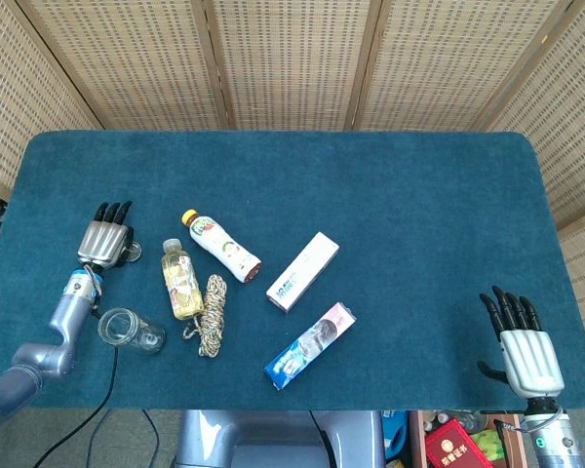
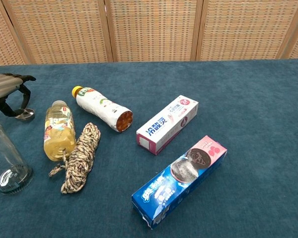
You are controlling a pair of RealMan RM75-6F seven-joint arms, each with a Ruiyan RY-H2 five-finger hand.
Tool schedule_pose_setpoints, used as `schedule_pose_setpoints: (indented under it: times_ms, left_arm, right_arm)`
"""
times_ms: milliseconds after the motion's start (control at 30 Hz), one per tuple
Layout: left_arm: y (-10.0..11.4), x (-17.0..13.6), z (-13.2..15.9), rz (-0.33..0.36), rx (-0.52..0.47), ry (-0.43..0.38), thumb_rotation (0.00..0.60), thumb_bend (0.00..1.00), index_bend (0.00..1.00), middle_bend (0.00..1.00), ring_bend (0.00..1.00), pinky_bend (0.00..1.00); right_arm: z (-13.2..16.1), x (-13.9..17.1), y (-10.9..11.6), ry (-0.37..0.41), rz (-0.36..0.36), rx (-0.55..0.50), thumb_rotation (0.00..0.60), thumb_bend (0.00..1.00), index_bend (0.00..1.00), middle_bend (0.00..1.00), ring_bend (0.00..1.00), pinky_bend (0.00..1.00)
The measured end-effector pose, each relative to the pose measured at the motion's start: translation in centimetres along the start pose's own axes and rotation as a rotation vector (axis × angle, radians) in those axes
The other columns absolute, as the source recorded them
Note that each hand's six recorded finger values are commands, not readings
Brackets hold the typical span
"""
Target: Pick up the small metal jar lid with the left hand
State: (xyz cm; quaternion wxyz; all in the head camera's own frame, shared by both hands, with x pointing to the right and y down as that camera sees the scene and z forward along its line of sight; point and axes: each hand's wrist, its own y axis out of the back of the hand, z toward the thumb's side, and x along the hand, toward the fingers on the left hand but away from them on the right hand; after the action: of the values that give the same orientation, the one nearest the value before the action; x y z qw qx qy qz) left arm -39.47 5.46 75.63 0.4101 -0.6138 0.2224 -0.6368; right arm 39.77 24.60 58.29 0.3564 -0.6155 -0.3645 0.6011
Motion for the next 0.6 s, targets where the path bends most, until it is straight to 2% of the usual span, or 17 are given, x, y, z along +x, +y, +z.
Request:
schedule_pose_setpoints:
  times_ms: [600]
  left_arm:
    - [3.9,-2.7,-2.0,0.098,-0.022,-0.014,0.600,0.42,0.61,0.00,0.00,0.00]
  right_arm:
    - [0.6,0.3,0.2,0.026,0.000,-0.007,0.600,0.00,0.00,0.00,0.00,0.00]
